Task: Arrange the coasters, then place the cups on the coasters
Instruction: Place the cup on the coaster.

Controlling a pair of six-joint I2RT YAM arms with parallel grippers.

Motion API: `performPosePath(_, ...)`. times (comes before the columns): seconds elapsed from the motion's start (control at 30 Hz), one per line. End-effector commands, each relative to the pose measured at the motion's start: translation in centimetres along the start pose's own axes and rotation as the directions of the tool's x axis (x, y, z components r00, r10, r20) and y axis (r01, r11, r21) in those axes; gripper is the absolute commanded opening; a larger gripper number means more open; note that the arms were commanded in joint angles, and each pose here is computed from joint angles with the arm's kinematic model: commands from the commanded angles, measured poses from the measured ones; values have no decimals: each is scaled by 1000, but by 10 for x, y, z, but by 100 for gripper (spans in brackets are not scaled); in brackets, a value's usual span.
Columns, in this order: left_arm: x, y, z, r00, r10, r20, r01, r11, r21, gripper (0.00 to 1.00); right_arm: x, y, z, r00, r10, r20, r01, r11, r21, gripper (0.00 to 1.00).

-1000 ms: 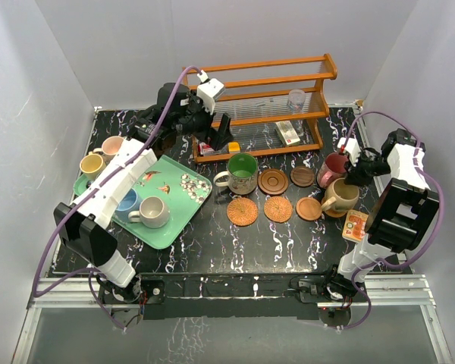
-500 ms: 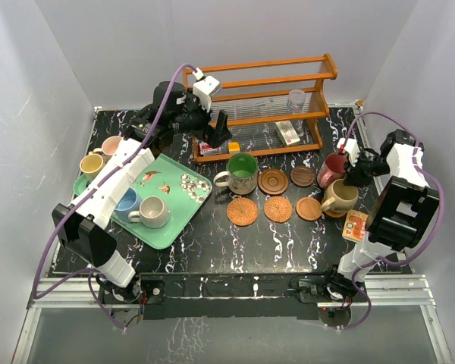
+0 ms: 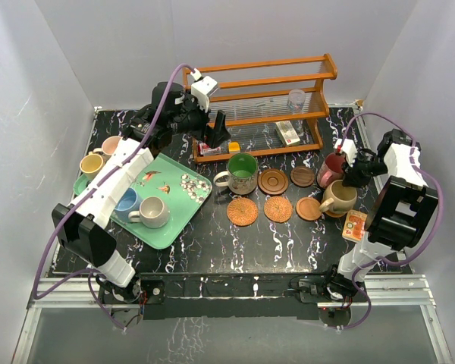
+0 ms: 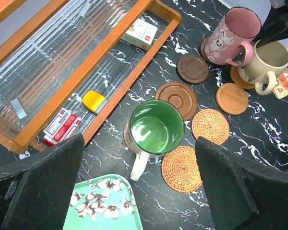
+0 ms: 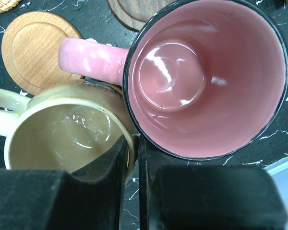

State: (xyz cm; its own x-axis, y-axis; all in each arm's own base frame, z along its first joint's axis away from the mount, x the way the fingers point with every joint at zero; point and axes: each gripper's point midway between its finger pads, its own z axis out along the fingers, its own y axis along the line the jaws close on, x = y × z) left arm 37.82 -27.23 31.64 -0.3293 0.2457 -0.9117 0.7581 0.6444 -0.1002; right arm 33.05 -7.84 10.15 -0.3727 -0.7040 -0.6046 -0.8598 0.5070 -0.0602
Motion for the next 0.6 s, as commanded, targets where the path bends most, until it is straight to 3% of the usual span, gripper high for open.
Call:
performPosePath(0.0,-21,-9,-22,997,17,73,-18,1000,18,99,-12,-6,-1,999,-3,40,2,1000,25,0)
performPosePath(0.57,-22,-6,-28,996,-5,86,3,1000,22,99,-7,3,4,1000,14,20,-15,1000,27,0)
